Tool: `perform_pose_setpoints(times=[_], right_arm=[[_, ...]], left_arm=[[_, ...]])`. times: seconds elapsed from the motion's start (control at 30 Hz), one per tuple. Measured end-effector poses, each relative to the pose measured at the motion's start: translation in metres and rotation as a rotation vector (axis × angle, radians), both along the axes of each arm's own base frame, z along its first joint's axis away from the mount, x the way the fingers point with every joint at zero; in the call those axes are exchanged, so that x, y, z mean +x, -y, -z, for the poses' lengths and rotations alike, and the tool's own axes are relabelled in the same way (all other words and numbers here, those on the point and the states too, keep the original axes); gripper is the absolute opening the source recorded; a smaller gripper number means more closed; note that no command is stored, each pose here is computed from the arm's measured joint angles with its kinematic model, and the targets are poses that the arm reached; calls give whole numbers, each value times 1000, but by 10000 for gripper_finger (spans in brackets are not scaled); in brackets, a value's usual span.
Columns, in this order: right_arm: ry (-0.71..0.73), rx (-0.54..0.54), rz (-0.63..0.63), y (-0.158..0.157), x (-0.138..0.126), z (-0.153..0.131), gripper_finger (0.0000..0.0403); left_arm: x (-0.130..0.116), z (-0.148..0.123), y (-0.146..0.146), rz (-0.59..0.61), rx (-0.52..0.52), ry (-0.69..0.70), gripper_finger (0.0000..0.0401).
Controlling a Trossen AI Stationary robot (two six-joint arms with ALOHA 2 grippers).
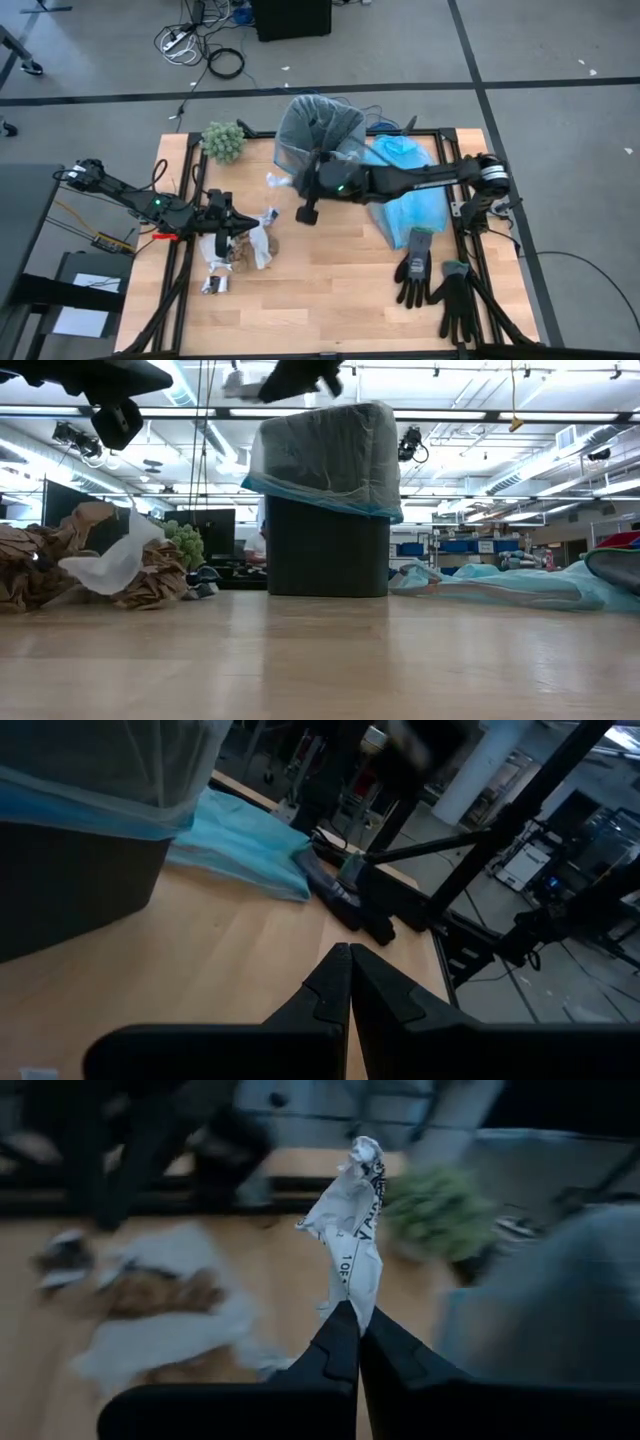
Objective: Place trash/remove bag and relplace
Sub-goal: Put the white paper into the trash bin
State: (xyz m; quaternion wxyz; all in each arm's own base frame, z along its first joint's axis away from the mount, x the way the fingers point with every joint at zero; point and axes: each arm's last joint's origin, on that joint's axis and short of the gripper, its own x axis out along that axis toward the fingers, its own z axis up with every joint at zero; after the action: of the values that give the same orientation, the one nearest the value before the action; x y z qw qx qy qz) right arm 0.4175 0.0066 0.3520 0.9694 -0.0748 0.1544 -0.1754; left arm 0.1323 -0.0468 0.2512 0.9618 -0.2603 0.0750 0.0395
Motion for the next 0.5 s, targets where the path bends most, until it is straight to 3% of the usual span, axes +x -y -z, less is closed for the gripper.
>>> perform_pose_setpoints(times=[0.23,0.5], right_arm=[[64,-60,199,28,-21,-29,0],[41,-41,400,54,-27,-24,0]], left_arm=[[0,0,0,-1,-2,0,19],[0,0,0,-2,-5,1,19]])
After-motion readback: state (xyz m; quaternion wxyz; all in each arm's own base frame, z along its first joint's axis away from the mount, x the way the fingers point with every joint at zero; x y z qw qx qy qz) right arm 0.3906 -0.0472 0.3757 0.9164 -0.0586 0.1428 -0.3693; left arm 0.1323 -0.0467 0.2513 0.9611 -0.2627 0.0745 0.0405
